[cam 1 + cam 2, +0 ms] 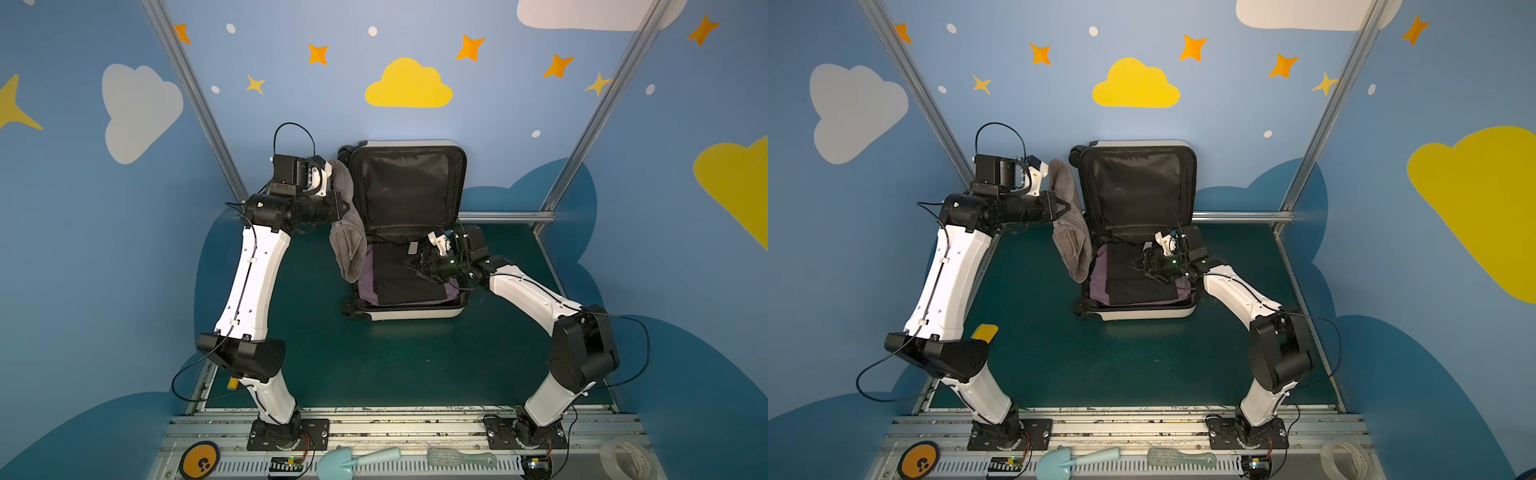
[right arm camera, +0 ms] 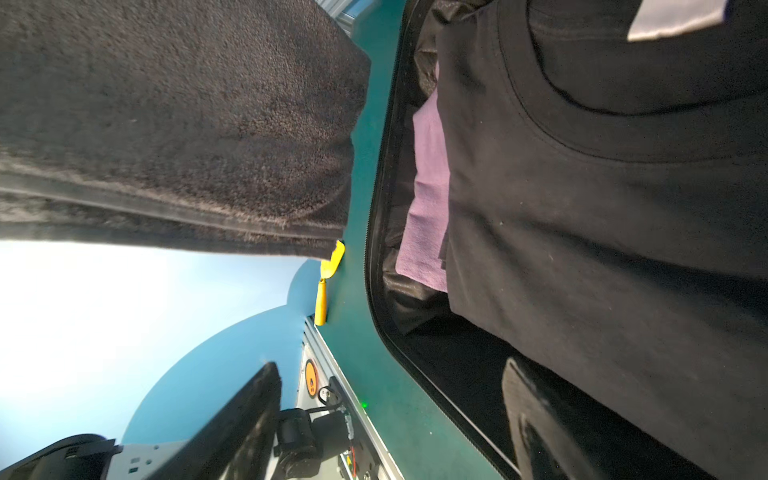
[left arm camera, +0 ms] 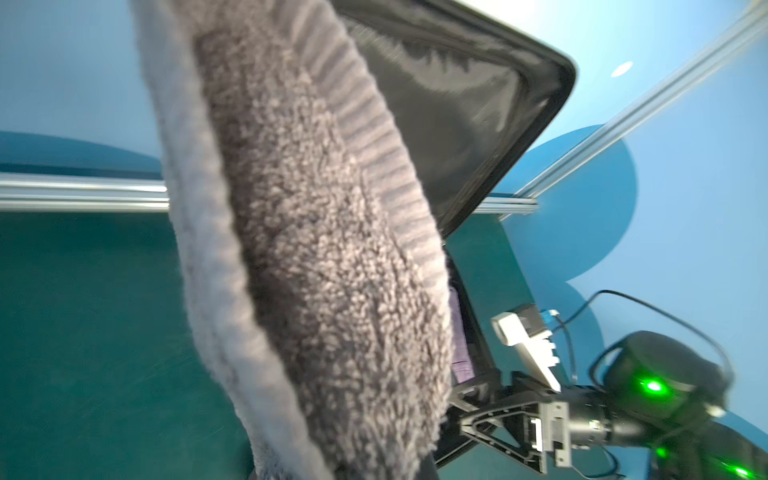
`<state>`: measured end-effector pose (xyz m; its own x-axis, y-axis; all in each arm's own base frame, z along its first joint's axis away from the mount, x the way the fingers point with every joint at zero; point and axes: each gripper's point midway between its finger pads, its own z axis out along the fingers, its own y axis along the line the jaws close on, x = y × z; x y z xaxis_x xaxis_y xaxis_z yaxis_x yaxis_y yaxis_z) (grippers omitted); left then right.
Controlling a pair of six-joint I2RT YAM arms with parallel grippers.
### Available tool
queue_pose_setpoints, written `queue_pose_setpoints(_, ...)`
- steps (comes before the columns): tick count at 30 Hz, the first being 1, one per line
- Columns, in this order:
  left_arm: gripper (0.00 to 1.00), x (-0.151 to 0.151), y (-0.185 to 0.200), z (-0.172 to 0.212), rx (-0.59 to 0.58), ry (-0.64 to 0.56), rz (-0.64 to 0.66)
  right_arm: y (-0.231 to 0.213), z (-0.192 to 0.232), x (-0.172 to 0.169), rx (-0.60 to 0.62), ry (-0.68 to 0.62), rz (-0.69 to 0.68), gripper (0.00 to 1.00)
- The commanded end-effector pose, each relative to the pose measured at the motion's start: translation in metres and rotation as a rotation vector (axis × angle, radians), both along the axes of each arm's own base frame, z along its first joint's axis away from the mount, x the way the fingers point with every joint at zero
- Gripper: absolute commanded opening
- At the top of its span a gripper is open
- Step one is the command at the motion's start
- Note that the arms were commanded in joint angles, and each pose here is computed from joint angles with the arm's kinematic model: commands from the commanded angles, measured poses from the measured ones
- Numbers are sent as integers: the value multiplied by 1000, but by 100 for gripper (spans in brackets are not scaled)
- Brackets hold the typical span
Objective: Pack the luggage
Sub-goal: 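Lift the grey towel with the left gripper and carry it over the suitcase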
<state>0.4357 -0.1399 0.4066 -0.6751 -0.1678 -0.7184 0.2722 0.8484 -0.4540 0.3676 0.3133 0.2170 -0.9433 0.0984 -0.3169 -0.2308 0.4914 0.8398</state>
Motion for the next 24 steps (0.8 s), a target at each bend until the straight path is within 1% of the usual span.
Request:
queue_pose_setpoints(1,3,-5,-18,28,-62,-65,-73,8,23,10,101,-16,15,84)
queue_pose_setpoints(7,3,-2,-35,49,-161,-122,-134,10,32,24,227,40,15,84)
queue_pose_setpoints(13,3,2,-49,64,-230,-164,-184,12,39,41,348,112,15,87)
queue_pose_setpoints(18,3,5,-59,78,-272,-215,-206,13,47,57,449,146,7,88)
queue_pose_setpoints(24,3,10,-67,94,-325,-290,-196,17,54,72,570,193,2,90)
